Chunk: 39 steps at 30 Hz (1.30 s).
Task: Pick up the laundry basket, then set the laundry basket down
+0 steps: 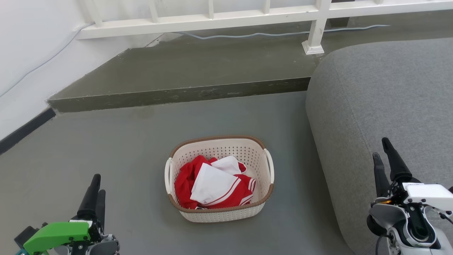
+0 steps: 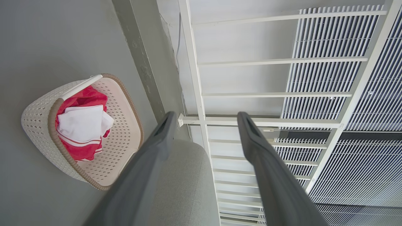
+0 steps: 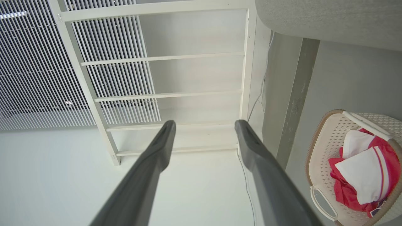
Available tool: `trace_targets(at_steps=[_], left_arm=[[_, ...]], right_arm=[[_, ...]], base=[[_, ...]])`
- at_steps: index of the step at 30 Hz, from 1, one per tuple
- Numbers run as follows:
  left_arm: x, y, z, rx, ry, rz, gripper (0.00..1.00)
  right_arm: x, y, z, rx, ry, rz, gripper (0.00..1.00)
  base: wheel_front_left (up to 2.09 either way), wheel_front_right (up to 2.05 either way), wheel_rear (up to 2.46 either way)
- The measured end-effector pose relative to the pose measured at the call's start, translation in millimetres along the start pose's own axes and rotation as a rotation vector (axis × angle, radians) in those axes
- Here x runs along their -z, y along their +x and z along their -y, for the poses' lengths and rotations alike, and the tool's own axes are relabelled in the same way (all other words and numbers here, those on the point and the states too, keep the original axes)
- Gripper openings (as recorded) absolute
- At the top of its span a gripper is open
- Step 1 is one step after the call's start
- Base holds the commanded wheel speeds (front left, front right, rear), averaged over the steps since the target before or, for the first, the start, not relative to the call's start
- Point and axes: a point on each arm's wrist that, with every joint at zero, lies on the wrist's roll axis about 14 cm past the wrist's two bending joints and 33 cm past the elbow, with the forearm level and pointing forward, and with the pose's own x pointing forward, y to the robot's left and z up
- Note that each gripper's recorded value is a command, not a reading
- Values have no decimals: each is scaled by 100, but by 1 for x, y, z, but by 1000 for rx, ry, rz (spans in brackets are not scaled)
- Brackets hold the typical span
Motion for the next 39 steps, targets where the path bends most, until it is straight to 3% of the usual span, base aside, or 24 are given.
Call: trace_targets(at_steps=[19,30,39], left_arm=[[5,2,12,35,172,3,100],[2,4,22,66,337,25,100],[1,6,32,101,541,36,100]], right_arm=[[10,5,-20,-58,-194,-18,100],[17,7,-32,-105,-354,-26,100],[21,9,-36,-132,-531,-42,100]], base=[[0,0,0],[0,0,0],[0,0,0]])
